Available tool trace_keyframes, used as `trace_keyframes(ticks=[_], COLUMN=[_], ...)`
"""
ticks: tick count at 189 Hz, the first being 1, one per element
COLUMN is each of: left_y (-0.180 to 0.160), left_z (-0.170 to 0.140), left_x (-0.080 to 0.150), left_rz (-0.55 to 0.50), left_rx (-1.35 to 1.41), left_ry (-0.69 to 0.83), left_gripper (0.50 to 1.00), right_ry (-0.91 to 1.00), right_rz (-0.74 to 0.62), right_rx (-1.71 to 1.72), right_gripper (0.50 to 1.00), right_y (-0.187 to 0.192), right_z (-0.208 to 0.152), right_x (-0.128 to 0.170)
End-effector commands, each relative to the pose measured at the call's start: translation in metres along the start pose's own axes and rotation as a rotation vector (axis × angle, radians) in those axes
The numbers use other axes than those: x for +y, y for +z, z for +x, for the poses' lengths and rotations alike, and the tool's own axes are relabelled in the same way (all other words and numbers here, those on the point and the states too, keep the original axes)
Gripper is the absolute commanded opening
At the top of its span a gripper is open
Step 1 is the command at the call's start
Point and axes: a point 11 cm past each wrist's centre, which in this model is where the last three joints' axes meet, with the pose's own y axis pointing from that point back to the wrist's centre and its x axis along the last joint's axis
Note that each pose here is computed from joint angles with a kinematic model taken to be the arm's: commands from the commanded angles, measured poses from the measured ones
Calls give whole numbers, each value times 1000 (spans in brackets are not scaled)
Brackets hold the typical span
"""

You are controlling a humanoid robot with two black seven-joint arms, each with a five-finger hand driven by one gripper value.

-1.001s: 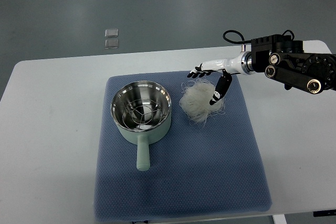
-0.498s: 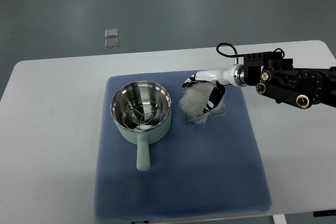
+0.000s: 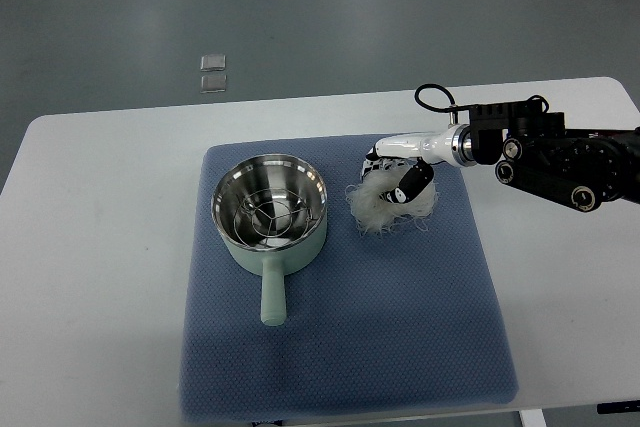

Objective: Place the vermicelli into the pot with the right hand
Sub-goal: 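Lift the vermicelli with the right hand and carry it over the saucepan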

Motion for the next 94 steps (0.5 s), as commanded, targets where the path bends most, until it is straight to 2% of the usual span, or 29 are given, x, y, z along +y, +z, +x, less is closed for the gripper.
trace_keyframes(ticks=[1, 49, 94], left_y=[0, 0, 0], left_z=[0, 0, -2], left_x=[0, 0, 0], left_rz=[-1, -1, 1], left_rx=[0, 0, 1], left_ry=[0, 0, -6], left_gripper=[1000, 1000, 1000], right_ry=[17, 56, 133], right_rz=[-3, 38, 116], right_rx=[7, 37, 96], right_gripper=[500, 500, 500], right_y=[1, -17, -65], right_z=[17, 62, 127], right_x=[10, 45, 90])
